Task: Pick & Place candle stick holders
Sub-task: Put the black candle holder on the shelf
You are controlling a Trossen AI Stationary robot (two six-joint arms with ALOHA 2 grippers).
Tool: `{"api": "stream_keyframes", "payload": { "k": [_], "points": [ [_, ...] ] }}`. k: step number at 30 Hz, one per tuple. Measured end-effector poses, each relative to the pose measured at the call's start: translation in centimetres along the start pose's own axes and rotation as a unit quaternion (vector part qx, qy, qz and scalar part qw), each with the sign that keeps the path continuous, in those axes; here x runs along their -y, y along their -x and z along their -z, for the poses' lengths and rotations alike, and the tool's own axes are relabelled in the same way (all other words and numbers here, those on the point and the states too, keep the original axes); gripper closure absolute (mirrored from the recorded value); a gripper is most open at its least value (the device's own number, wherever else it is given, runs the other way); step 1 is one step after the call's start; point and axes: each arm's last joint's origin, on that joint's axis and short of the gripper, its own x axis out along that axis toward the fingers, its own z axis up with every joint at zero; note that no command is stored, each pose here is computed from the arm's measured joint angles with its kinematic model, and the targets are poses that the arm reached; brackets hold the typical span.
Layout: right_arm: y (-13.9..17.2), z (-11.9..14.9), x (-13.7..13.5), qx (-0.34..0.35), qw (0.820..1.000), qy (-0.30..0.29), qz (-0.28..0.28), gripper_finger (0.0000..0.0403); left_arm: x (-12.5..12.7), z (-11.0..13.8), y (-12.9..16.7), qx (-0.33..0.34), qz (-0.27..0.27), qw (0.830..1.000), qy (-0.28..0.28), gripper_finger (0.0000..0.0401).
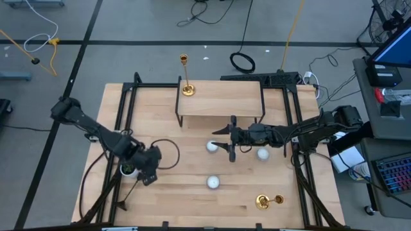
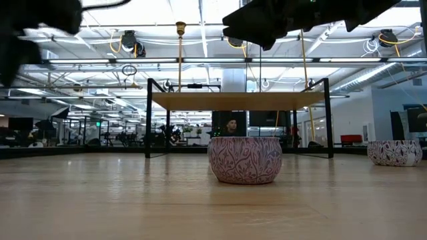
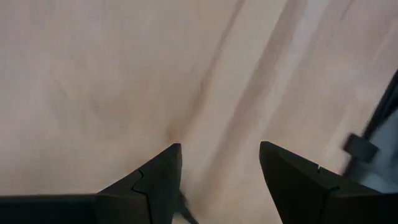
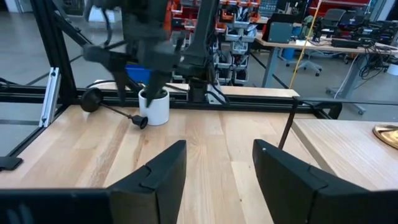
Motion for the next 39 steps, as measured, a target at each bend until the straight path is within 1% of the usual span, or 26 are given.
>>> {"api": "stream_keyframes", "payload": {
  "k": [1, 3, 6, 12, 15, 21, 25, 31, 33, 34, 36, 39],
  "points": [
    [0.0, 0.0, 0.0, -0.001, 1.000, 0.000, 0.000, 0.0222, 0.3, 0.4, -0.4, -0.018, 0.000, 1.000, 0.025, 0.0178],
    [0.0, 0.1, -0.1, -0.004, 1.000, 0.001, -0.001, 0.0222, 0.8, 1.4, -1.0, -0.041, -0.019, 0.997, 0.058, 0.0178],
    [0.0, 0.3, -0.1, -0.013, 1.000, 0.003, -0.002, 0.0222, 1.3, 2.7, -2.1, -0.062, -0.054, 0.992, 0.099, 0.0178],
    [0.0, 0.3, -0.1, -0.017, 1.000, -0.002, -0.002, 0.0222, 2.6, 5.4, -3.8, -0.097, -0.094, 0.975, 0.177, 0.0178],
    [0.0, 0.4, -0.1, -0.017, 1.000, -0.002, -0.002, 0.0222, 3.0, 6.7, -4.5, -0.110, -0.117, 0.966, 0.203, 0.0178],
    [0.0, 0.3, -0.1, -0.014, 1.000, -0.002, -0.001, 0.0222, 3.5, 9.0, -5.5, -0.107, -0.151, 0.952, 0.242, 0.0178],
    [0.0, 0.3, -0.1, -0.013, 1.000, 0.006, -0.001, 0.0222, 3.7, 10.2, -6.2, -0.105, -0.163, 0.950, 0.246, 0.0178],
    [0.0, 0.3, -0.1, -0.013, 1.000, 0.008, -0.002, 0.0222, 3.8, 11.4, -7.7, -0.099, -0.196, 0.951, 0.217, 0.0178],
    [0.0, 0.3, -0.1, -0.013, 1.000, 0.009, -0.001, 0.0222, 3.8, 11.6, -8.1, -0.096, -0.199, 0.955, 0.195, 0.0183],
    [0.0, 0.3, -0.1, -0.013, 1.000, 0.009, -0.001, 0.0222, 3.9, 11.6, -8.4, -0.092, -0.195, 0.960, 0.181, 0.0189],
    [0.0, 0.3, -0.1, -0.013, 1.000, 0.009, -0.002, 0.0222, 4.2, 11.5, -8.8, -0.081, -0.175, 0.970, 0.147, 0.0215],
    [0.0, 0.3, -0.1, -0.013, 1.000, 0.009, -0.002, 0.0222, 4.6, 11.0, -9.0, -0.055, -0.146, 0.982, 0.106, 0.0279]
  ]
}}
